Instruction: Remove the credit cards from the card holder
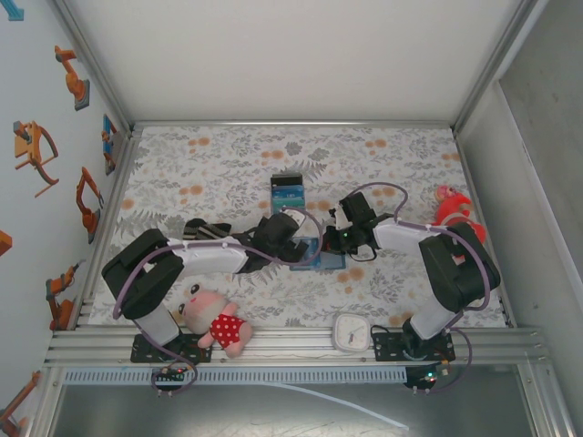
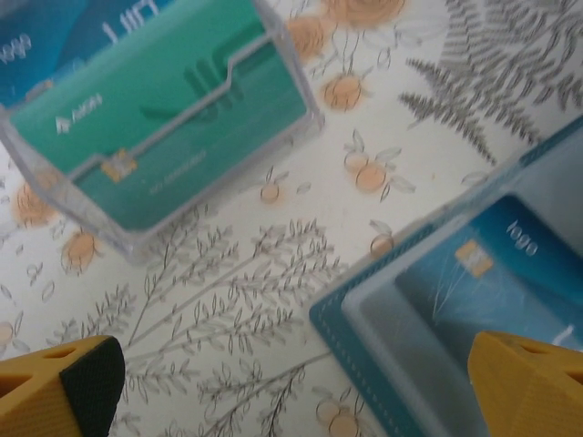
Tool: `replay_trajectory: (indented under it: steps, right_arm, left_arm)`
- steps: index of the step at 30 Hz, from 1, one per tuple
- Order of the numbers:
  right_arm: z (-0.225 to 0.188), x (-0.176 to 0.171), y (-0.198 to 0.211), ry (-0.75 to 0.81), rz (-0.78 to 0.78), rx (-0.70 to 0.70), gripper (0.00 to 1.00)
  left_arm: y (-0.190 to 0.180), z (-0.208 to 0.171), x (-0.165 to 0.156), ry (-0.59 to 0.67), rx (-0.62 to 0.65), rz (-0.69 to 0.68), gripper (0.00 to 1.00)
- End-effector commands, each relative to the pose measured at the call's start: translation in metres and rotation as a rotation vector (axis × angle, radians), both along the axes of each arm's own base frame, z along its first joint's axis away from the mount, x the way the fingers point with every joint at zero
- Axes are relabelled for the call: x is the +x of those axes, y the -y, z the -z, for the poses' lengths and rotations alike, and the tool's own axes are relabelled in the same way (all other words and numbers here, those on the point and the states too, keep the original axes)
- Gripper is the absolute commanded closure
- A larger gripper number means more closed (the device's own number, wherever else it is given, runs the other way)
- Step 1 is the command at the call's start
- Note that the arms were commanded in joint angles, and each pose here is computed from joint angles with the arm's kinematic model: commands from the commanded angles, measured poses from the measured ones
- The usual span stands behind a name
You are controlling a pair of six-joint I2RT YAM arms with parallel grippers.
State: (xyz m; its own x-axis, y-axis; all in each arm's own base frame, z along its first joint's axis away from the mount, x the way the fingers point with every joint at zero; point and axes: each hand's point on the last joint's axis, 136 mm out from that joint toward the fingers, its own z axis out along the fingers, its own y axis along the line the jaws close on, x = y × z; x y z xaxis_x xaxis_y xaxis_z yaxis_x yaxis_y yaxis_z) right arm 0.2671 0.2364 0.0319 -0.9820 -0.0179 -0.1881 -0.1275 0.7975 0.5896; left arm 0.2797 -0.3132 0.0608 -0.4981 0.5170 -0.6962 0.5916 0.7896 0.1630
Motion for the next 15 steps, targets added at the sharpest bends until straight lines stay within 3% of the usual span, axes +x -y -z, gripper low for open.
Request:
replay_trajectory:
  steps: [1,7,15]
  right_arm:
    - [-0.015,0.004,0.002,0.030,0.022,0.012,0.99]
    - [-0.020,-0.001,0.004,0.031,0.055,0.037,0.86]
    - [-0.010,-0.007,0.001,-0.021,0.094,0.090,0.80]
  left_arm:
    - [0.004,0.006,0.002,0.006,0.040,0.023,0.03]
    - [-0.002,0.019,0.000,-0.020,0.066,0.015,0.03]
    - [-0.013,0.033,-0.010,-0.072,0.089,-0.005,0.03]
